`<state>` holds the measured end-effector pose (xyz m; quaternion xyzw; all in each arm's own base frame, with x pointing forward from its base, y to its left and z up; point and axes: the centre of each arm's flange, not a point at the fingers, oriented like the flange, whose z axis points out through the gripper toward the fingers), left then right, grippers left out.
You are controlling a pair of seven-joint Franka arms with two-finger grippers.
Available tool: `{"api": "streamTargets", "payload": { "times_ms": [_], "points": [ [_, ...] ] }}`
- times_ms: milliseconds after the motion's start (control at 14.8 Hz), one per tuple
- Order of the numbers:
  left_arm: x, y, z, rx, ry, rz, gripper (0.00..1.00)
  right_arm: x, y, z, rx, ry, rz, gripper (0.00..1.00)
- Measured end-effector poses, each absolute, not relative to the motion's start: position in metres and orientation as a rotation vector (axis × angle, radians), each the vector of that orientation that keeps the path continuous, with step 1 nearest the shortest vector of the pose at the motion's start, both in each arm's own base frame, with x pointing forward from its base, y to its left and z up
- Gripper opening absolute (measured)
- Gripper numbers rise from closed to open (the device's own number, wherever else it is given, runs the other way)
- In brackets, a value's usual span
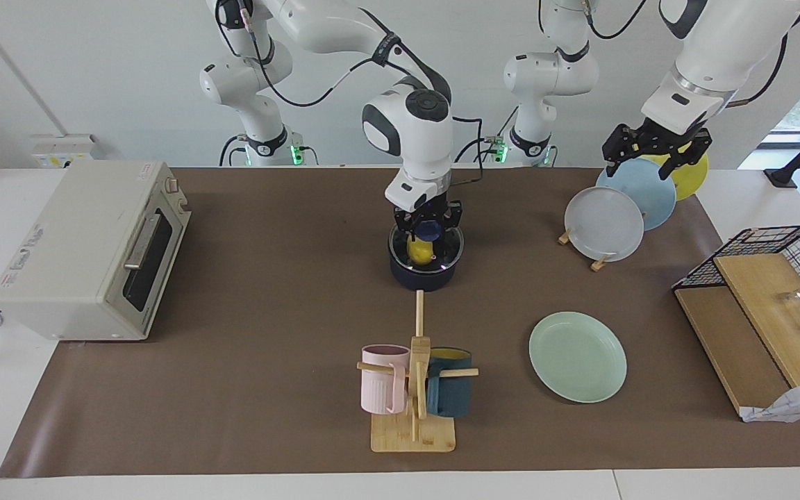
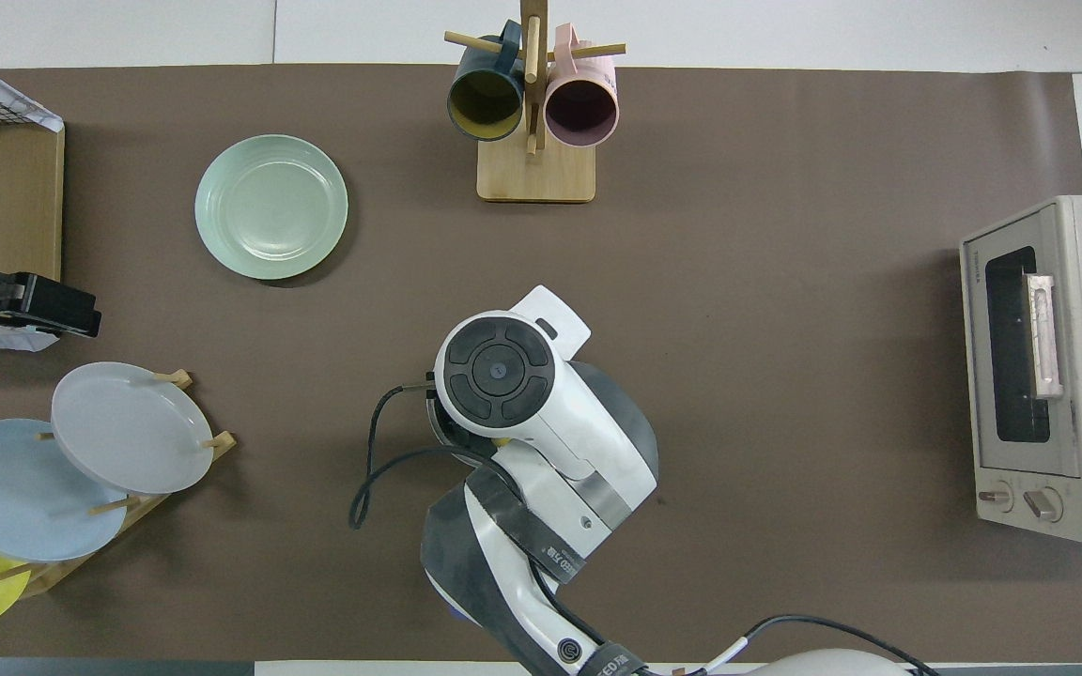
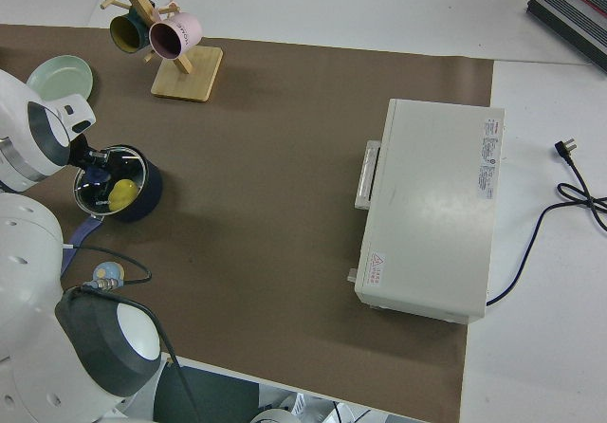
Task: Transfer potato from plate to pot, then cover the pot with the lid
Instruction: 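Lower the glass lid onto the pot with the right gripper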
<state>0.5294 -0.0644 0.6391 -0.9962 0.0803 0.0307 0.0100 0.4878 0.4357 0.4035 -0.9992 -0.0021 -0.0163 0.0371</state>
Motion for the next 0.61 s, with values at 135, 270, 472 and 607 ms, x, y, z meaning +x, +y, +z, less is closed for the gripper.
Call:
{"api": "streamTargets", "payload": {
  "times_ms": [135,270,472,607],
  "points": [
    [0.5309,-0.0592,0.6401,-3.113,0.216,0.090,1.00,0.4879,0.4357,0.4036,-3.068,-0.008,-0.054,0.66],
    [0.5313,-0.0560,0.6405,-3.115,0.196,0.088,1.00,0.4879,0.4358,0.4034,-3.078,-0.023,-0.068,0.66],
    [0.5315,-0.0544,0.6406,-3.116,0.160,0.088,1.00,0.4882,0.4356,0.4024,-3.092,-0.041,-0.087,0.66],
    [0.5316,-0.0530,0.6406,-3.117,0.135,0.087,1.00,0.4873,0.4367,0.4024,-3.097,-0.054,-0.096,0.66]
  ]
}}
